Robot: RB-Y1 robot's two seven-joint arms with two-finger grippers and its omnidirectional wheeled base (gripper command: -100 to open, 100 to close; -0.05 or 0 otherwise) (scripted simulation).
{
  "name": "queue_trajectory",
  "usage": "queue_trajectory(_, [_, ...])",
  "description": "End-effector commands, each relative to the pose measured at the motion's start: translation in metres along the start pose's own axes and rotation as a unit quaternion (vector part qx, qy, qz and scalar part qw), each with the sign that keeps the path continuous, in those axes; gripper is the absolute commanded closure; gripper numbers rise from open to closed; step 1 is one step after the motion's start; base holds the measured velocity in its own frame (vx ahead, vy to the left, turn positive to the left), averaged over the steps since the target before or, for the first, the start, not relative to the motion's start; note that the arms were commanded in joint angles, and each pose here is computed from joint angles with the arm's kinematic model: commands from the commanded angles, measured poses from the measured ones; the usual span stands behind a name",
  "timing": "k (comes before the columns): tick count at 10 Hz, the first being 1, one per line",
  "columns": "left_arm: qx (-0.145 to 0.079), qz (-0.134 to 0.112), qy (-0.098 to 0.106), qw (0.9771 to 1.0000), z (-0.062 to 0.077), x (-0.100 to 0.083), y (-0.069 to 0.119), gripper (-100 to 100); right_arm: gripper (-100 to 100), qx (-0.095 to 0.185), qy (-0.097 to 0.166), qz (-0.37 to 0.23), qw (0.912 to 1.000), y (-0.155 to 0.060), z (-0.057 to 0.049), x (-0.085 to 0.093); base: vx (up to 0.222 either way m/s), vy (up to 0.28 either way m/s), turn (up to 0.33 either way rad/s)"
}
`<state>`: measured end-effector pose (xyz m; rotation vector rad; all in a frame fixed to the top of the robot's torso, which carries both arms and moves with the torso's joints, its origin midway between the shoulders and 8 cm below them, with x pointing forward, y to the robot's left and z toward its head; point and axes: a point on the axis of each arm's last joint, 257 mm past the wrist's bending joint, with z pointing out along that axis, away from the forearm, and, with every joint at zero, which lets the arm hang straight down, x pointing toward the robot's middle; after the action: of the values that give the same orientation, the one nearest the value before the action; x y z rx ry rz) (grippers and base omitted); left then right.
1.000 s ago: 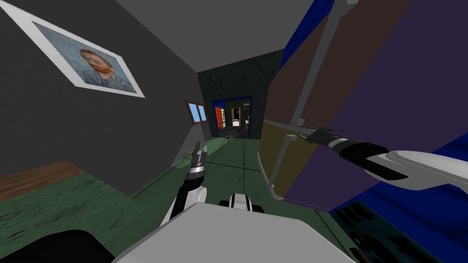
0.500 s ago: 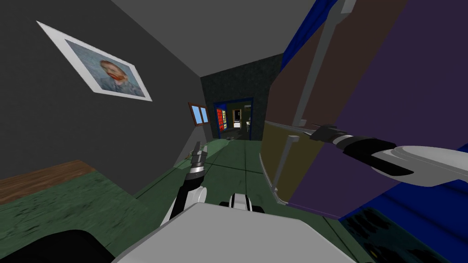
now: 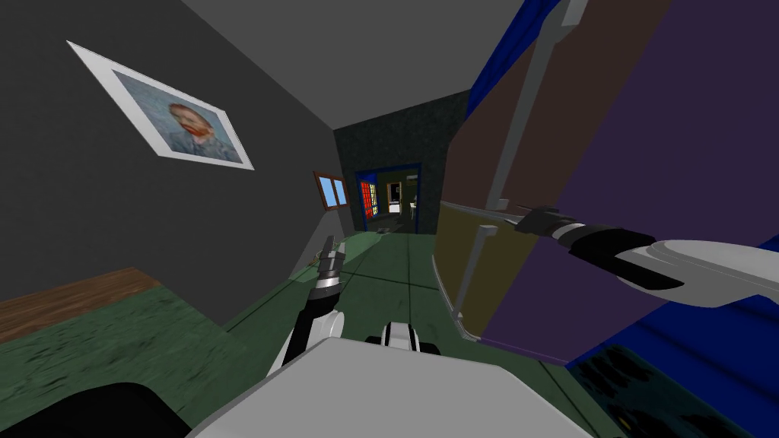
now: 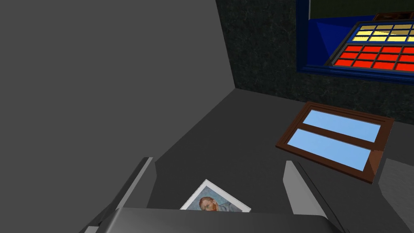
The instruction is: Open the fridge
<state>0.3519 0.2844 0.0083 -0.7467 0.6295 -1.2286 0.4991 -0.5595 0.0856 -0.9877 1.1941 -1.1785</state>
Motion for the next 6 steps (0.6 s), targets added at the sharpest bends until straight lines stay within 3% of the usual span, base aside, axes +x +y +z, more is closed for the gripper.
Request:
queue_trajectory(1, [0.000, 0.000, 0.000, 1.0000, 0.000, 0.000, 0.000, 0, -100, 0.028, 0.004, -0.011, 0.9995, -0.033, 0.003, 0.000, 0.013, -0.001, 0.003])
queue_trajectory(2, [0.000, 0.000, 0.000, 1.0000, 0.000, 0.000, 0.000, 0, -100, 0.007, 0.001, -0.005, 1.0000, -0.009, 0.000, 0.000, -0.003, -0.010, 0.000])
queue_trajectory(3, [0.000, 0.000, 0.000, 1.0000, 0.000, 0.000, 0.000, 0, -100, 0.009, 0.002, -0.005, 0.9999, -0.010, 0.000, 0.000, -0.005, 0.002, -0.004])
queue_trajectory(4, [0.000, 0.000, 0.000, 1.0000, 0.000, 0.000, 0.000, 0, 100, 0.009, 0.001, -0.005, 0.9999, -0.010, 0.000, 0.000, 0.001, 0.007, -0.040])
queue_trajectory(5, [0.000, 0.000, 0.000, 1.0000, 0.000, 0.000, 0.000, 0, 100, 0.012, 0.018, -0.006, 0.9997, -0.013, -0.001, 0.013, 0.068, 0.147, -0.045])
queue_trajectory(6, [0.000, 0.000, 0.000, 1.0000, 0.000, 0.000, 0.000, 0, 100, 0.012, 0.018, -0.006, 0.9997, -0.013, -0.001, 0.013, 0.077, 0.221, -0.059])
